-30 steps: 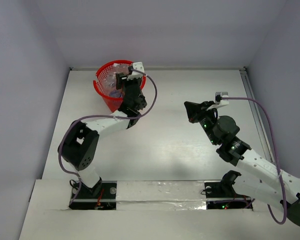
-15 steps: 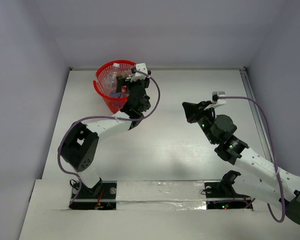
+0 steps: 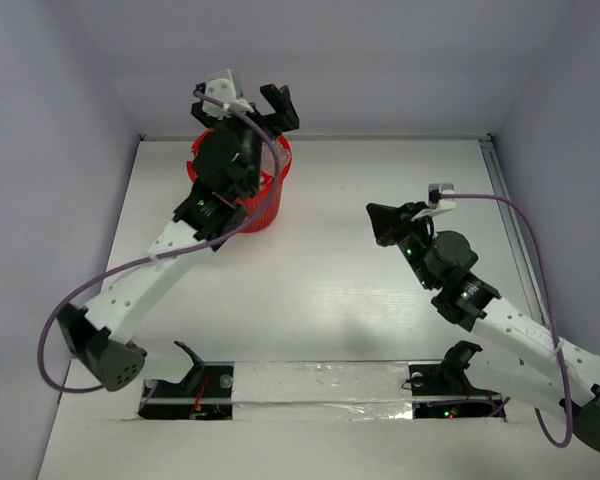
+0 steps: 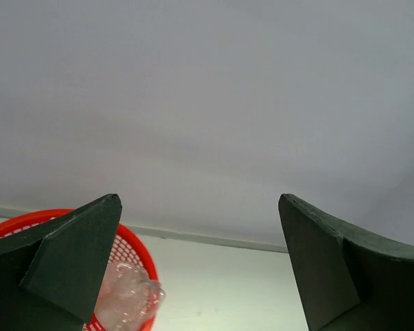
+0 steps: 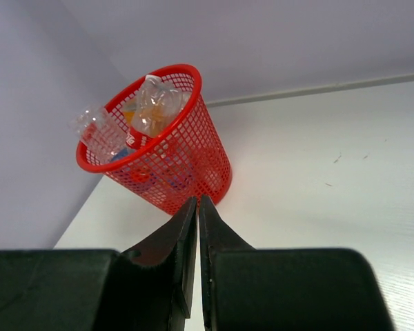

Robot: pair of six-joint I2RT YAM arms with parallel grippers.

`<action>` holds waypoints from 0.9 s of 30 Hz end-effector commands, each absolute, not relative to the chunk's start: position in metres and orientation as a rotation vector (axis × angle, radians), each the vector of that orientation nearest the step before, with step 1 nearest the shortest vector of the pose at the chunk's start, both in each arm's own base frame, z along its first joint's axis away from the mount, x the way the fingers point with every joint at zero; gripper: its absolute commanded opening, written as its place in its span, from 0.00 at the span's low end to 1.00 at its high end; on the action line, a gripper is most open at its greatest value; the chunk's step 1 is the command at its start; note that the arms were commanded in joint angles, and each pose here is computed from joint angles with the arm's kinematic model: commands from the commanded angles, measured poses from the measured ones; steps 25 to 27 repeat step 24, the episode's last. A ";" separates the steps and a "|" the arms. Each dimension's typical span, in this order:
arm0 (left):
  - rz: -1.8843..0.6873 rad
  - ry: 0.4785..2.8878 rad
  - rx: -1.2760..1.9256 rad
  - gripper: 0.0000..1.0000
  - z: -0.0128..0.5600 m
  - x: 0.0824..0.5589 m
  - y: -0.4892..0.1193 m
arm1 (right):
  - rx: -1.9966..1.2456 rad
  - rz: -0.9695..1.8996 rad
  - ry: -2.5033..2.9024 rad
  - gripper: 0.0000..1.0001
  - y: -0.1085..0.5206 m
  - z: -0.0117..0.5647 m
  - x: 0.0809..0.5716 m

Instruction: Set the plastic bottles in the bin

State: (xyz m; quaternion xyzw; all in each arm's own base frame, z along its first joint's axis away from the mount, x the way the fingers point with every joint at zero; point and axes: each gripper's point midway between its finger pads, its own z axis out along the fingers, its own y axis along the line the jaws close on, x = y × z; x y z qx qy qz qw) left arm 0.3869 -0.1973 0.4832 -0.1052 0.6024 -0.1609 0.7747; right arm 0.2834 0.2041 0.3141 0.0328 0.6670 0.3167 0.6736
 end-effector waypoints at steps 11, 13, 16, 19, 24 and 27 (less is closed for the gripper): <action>-0.662 1.449 -0.246 0.99 0.455 0.254 -0.137 | 0.257 0.777 1.239 0.85 0.131 0.400 0.233; -0.658 1.448 -0.284 0.99 0.442 0.235 -0.116 | 0.301 0.751 1.230 0.94 0.110 0.413 0.221; -0.650 1.464 -0.318 0.99 0.421 0.220 -0.099 | 0.328 0.733 1.205 0.94 0.089 0.423 0.207; -0.634 1.497 -0.324 0.99 0.399 0.217 -0.095 | 0.344 0.738 1.180 0.94 0.080 0.425 0.200; -0.612 1.539 -0.291 0.99 0.376 0.221 -0.102 | 0.336 0.733 1.212 0.92 0.086 0.415 0.205; -0.612 1.539 -0.291 0.99 0.376 0.221 -0.102 | 0.336 0.733 1.212 0.92 0.086 0.415 0.205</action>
